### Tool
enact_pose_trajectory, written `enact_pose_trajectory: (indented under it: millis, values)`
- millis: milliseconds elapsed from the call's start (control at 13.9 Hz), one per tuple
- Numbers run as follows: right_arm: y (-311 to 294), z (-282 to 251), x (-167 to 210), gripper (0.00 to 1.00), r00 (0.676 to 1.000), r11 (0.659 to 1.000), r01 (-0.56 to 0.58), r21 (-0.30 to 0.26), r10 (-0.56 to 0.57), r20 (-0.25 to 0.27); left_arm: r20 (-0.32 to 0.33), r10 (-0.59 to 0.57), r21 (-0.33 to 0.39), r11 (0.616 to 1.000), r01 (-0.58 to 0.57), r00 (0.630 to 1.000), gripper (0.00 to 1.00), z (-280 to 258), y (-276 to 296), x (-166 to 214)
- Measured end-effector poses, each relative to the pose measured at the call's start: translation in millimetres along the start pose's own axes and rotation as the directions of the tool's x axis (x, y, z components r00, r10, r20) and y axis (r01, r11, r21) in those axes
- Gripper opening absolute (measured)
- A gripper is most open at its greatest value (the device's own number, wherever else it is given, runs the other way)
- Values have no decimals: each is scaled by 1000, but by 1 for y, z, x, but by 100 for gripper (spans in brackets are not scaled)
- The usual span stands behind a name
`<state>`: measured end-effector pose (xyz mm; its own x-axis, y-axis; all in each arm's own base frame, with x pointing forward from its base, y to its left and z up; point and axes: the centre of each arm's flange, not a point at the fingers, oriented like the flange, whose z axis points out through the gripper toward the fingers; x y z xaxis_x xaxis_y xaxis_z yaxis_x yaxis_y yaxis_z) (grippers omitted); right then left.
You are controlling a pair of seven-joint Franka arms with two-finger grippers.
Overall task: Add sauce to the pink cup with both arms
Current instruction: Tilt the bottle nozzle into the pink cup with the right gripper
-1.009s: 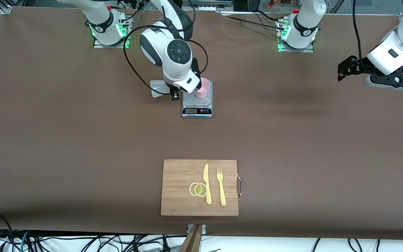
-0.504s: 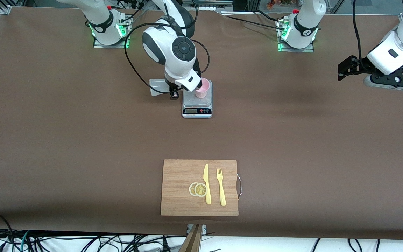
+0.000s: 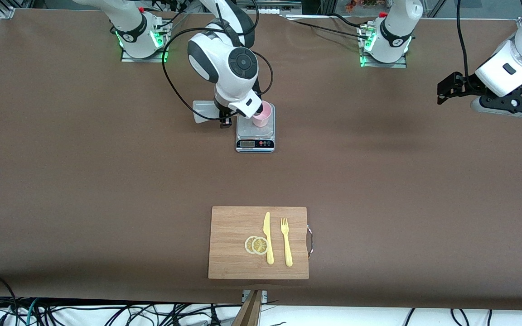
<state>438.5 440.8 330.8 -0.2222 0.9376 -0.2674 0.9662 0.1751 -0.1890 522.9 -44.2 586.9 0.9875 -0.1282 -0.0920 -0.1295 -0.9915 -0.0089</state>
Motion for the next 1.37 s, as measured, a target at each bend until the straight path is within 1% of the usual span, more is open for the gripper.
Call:
enact_pose_trajectory:
  millis: [144, 648, 1153, 1369]
  values:
    - [0, -2, 3, 25, 1000, 1000, 0, 6, 0, 11, 0, 0, 0, 1000, 0, 1000, 100, 0, 0, 0]
    - [2, 1, 9, 25, 1000, 1000, 1, 11, -1, 17, 0, 0, 0, 1000, 0, 1000, 100, 0, 0, 0]
    - [2, 0, 9, 25, 1000, 1000, 5, 9, -5, 16, 0, 1, -2, 1000, -1, 1000, 100, 0, 1, 0]
    - [4, -3, 10, 25, 1000, 1000, 11, -5, -11, 5, -1, 0, -15, 1000, 0, 1000, 100, 0, 2, 0]
